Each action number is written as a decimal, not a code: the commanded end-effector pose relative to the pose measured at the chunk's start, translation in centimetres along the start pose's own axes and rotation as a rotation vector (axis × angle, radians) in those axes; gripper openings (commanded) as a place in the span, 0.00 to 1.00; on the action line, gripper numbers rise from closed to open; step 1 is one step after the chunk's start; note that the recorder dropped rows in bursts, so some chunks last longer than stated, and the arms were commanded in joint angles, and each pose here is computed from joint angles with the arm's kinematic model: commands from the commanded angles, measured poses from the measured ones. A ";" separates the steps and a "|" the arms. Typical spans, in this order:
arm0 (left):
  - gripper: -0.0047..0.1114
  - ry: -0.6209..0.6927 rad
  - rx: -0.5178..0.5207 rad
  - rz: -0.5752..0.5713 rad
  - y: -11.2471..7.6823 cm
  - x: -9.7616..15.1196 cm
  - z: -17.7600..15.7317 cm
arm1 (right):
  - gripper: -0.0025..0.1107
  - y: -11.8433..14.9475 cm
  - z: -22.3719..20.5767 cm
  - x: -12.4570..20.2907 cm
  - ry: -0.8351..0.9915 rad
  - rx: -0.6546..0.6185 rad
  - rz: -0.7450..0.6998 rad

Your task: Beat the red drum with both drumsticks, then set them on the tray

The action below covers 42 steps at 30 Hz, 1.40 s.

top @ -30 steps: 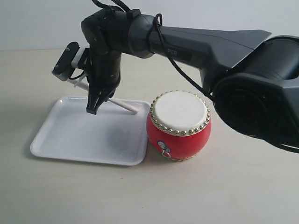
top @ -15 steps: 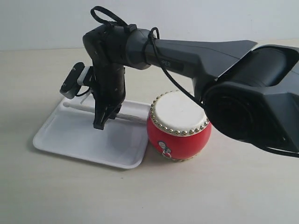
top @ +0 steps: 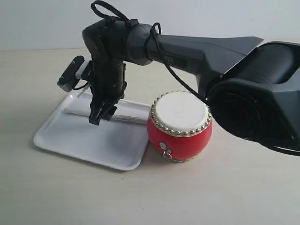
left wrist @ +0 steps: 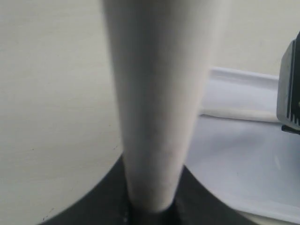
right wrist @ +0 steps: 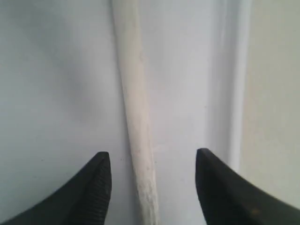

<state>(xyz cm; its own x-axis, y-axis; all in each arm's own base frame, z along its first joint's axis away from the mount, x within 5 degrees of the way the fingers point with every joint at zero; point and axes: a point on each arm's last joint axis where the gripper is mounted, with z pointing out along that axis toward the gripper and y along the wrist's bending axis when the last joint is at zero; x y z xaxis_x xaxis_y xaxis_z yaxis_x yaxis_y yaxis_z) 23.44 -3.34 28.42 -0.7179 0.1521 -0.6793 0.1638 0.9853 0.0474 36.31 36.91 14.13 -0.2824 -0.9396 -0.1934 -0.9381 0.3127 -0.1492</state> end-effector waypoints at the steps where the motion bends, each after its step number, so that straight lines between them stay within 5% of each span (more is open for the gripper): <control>1: 0.04 -0.038 0.071 0.035 -0.7 0.3 1.0 | 0.49 -0.5 -6.2 -0.8 -0.141 -0.025 0.081; 5: 0.04 -0.014 0.266 0.111 -2.2 0.5 2.8 | 0.48 -2.3 -10.9 0.2 -0.310 -0.228 0.165; 10: 0.04 -0.056 0.491 0.087 -1.4 0.4 4.2 | 0.43 -6.4 -14.4 2.6 -0.585 -0.500 0.232; 15: 0.04 -0.104 0.706 0.089 -1.2 0.5 4.7 | 0.43 -7.1 -15.5 2.6 -0.726 -0.564 0.203; 22: 0.04 -0.142 0.826 0.041 0.1 0.8 5.8 | 0.43 -6.8 -16.4 2.1 -0.823 -0.617 0.179; 24: 0.04 -0.210 0.969 0.049 0.4 1.0 5.9 | 0.43 -6.6 -16.3 1.9 -0.833 -0.627 0.171; 34: 0.04 -0.277 0.966 -0.004 0.7 0.6 7.0 | 0.43 -1.3 -17.1 -1.5 -0.908 -0.702 -0.013; 42: 0.04 -0.247 1.021 0.038 -1.2 0.6 6.9 | 0.43 -1.3 -17.1 -1.5 -0.914 -0.695 -0.025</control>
<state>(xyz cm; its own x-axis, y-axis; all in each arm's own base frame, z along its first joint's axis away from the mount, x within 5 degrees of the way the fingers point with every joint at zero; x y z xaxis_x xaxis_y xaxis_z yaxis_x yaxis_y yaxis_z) 27.62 -4.48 22.72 -0.5627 0.0539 -0.8249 0.7495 0.4542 -0.4816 34.51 35.68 30.67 -0.2895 -0.4169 -0.8616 -0.9245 -0.1114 0.3645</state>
